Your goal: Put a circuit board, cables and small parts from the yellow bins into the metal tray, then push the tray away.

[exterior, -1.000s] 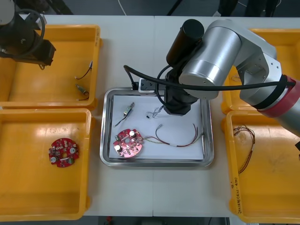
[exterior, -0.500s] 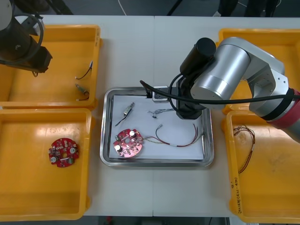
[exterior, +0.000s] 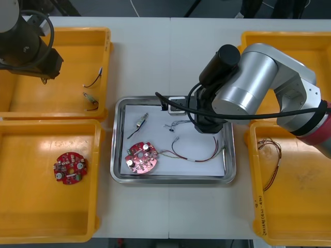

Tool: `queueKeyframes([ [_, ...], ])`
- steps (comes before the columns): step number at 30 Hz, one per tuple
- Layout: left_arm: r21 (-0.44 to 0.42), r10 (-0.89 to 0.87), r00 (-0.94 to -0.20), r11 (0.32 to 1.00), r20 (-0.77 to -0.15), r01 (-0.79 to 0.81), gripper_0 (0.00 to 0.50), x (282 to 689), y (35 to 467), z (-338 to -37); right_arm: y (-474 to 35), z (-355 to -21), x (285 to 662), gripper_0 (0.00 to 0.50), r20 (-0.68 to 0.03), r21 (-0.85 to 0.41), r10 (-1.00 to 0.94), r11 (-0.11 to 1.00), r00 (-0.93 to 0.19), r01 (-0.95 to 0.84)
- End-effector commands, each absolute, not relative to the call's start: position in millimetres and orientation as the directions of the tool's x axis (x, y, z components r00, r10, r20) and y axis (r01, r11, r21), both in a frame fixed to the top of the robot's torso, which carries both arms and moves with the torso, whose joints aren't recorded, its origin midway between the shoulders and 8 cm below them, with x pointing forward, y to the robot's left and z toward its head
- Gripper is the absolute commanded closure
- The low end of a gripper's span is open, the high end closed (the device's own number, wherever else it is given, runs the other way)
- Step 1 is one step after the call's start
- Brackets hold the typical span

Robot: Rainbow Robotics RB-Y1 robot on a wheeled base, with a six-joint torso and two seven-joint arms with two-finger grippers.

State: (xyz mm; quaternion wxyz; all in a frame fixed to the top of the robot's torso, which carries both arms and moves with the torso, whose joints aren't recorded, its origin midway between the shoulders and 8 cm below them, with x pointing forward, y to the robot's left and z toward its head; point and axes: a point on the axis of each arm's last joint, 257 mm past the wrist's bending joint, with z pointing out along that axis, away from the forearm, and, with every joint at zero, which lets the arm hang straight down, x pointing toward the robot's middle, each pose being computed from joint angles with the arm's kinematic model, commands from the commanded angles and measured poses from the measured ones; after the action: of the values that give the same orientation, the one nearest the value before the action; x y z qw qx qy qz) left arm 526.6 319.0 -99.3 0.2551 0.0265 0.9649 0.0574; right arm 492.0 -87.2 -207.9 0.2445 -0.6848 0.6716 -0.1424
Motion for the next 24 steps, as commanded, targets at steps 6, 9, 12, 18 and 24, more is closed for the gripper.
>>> queueKeyframes([
  [6,0.048,-0.022,-0.837,0.997,-0.547,-0.058,0.499,521.0,304.1,-87.7,-118.2,-180.0,471.6,0.000,-0.072,-0.546,-0.996,-0.001,0.048,-0.838],
  [9,0.042,-0.024,-0.835,0.998,-0.550,-0.056,0.500,520.1,301.6,-86.0,-133.2,-171.1,462.0,0.000,-0.076,-0.531,-0.997,0.037,0.003,-0.846],
  [12,0.032,-0.028,-0.831,0.998,-0.555,-0.055,0.500,519.5,297.9,-84.0,-152.5,-158.0,450.9,0.000,-0.091,-0.515,-0.994,0.093,-0.054,-0.852],
  [18,0.012,-0.039,-0.828,0.998,-0.559,-0.055,0.500,518.2,289.9,-81.9,-187.8,-140.0,432.3,0.000,-0.110,-0.497,-0.983,0.184,-0.149,-0.848],
  [24,0.004,-0.039,-0.824,0.999,-0.566,-0.050,0.499,513.4,278.2,-78.5,-210.2,-117.1,433.0,0.000,-0.211,-0.516,-0.952,0.300,-0.220,-0.803],
])
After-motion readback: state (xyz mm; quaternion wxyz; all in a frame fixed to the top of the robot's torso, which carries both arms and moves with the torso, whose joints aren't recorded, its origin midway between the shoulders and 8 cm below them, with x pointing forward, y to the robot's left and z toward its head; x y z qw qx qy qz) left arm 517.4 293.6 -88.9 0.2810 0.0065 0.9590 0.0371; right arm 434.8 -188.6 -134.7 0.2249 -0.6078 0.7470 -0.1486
